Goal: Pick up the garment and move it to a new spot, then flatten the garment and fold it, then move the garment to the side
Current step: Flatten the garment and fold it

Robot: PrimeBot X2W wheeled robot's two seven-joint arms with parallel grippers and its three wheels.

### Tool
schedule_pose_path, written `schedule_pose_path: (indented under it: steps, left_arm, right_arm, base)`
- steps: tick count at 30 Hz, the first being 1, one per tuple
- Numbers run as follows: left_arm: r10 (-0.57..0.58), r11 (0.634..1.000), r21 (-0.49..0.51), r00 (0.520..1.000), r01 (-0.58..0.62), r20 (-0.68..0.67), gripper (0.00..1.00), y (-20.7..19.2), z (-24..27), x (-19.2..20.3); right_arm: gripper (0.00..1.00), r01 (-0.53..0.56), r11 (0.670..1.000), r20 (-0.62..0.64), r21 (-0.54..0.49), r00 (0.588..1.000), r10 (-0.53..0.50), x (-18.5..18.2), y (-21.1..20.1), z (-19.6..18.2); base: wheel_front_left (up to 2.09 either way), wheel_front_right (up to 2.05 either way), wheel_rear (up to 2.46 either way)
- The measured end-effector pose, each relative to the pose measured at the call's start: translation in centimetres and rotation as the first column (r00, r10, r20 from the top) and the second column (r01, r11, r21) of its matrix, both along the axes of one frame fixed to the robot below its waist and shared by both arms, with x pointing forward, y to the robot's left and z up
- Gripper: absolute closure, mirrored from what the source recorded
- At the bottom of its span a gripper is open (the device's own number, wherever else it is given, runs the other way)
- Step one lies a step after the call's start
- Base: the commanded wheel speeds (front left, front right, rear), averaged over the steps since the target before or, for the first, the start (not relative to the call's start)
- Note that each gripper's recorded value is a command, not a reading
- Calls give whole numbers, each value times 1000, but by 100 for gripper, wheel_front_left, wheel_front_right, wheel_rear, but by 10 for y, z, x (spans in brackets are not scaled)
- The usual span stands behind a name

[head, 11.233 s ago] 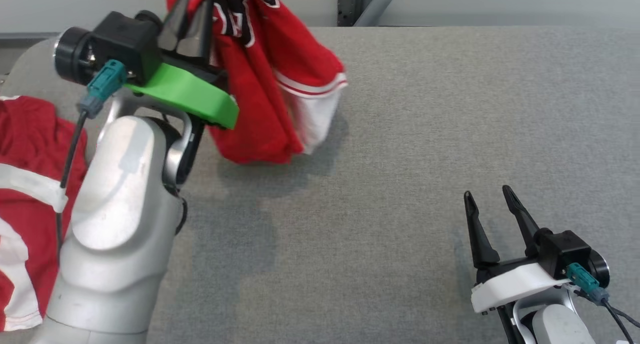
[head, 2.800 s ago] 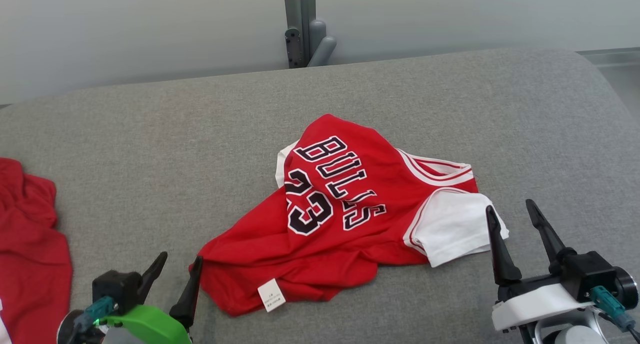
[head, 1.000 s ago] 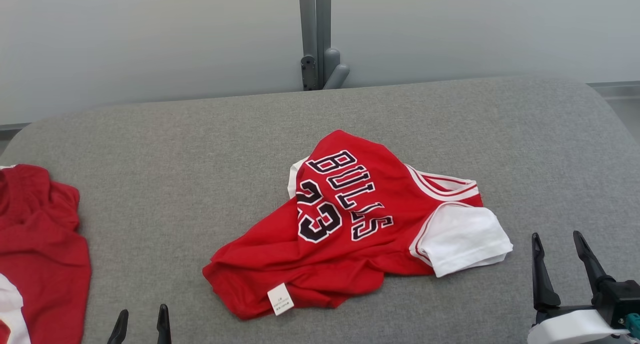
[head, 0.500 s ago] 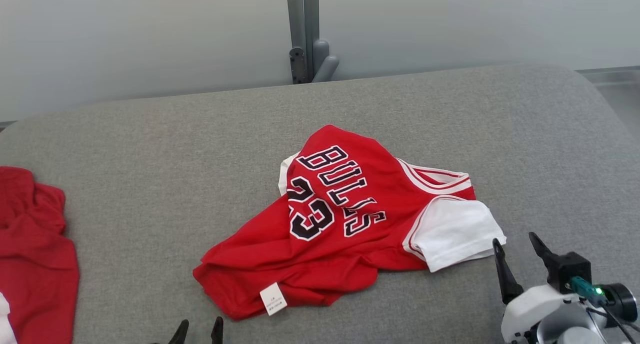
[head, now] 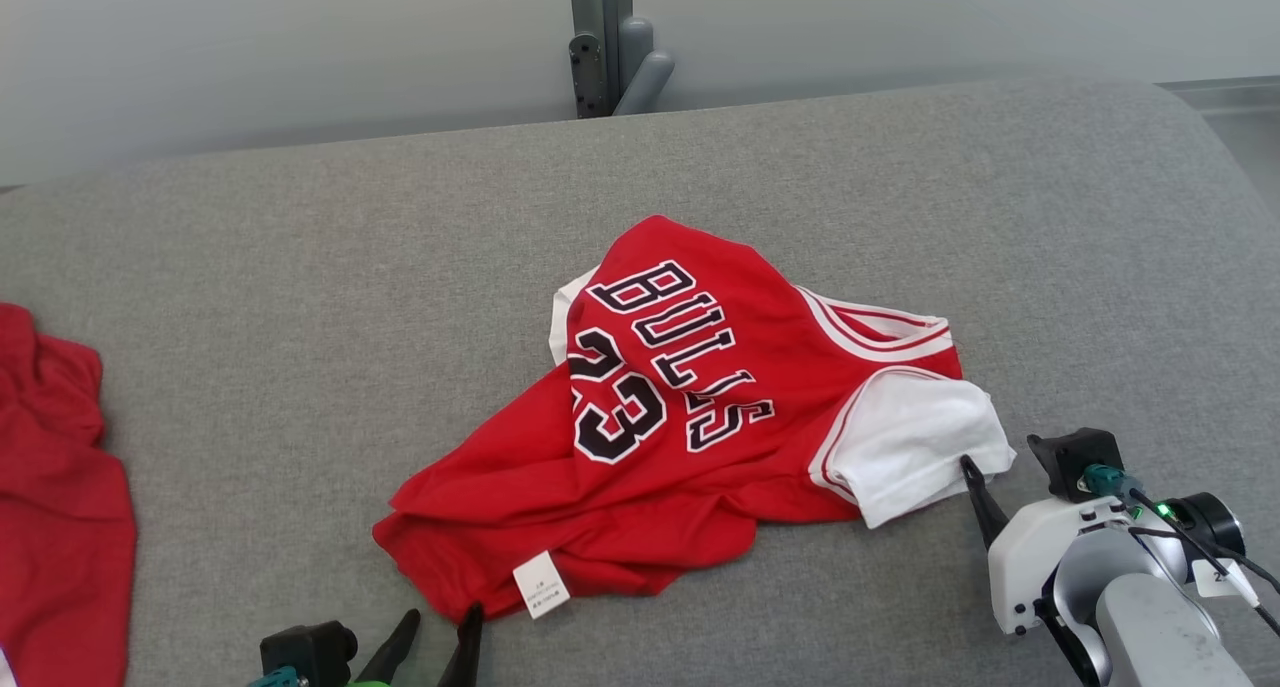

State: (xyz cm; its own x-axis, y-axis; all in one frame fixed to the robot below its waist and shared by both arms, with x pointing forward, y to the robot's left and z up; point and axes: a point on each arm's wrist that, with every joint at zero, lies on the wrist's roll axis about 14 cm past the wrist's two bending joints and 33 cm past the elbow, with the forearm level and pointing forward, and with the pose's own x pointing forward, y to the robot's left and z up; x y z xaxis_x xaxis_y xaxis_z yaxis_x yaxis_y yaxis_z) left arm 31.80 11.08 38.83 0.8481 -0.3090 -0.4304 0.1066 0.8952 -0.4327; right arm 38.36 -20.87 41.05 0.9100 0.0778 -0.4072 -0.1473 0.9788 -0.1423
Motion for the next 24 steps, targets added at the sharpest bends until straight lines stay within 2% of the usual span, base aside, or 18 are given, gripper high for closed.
schedule_pose_path:
  steps: [10,11,12,13,14,16,17,19,20,24]
  left_arm:
    - [-42,998,-42,998,40,-41,0,-15,-3,2]
    - [-42,998,-46,998,41,-38,16,-16,-2,3]
    - [-44,998,-50,998,42,-37,38,-17,-2,4]
    - [-48,998,-51,998,46,-38,49,-18,-2,4]
    - [-52,997,-51,998,50,-40,53,-18,-2,4]
    - [-59,997,-51,997,57,-41,69,-20,-3,5]
    - [-62,997,-51,997,59,-41,73,-21,-3,5]
    - [-65,997,-53,997,63,-43,93,-22,-4,5]
    - [-70,996,-53,997,67,-46,100,-23,-4,5]
    - [-82,995,-55,996,79,-44,100,-26,-5,5]
  right_arm:
    - [0,-15,1000,-75,10,997,16,4,6,-21]
    - [0,-16,1000,-77,13,997,17,5,6,-22]
    - [0,-18,1000,-79,13,997,19,5,7,-23]
    - [0,-19,1000,-81,15,997,21,5,8,-24]
    - [0,-20,1000,-83,16,996,22,6,8,-24]
    - [0,-23,1000,-86,16,996,24,6,8,-25]
    - [0,-24,1000,-88,17,996,25,7,9,-26]
    - [0,-26,1000,-89,18,996,27,8,9,-26]
    - [0,-28,999,-92,17,995,30,7,9,-27]
    - [0,-46,999,-96,22,994,48,9,14,-29]
  base:
    - [0,0,0]
    - [0,0,0]
    - [0,0,0]
    - [0,0,0]
    - [0,0,0]
    - [0,0,0]
    - [0,0,0]
    - [0,0,0]
    - [0,0,0]
    - [0,0,0]
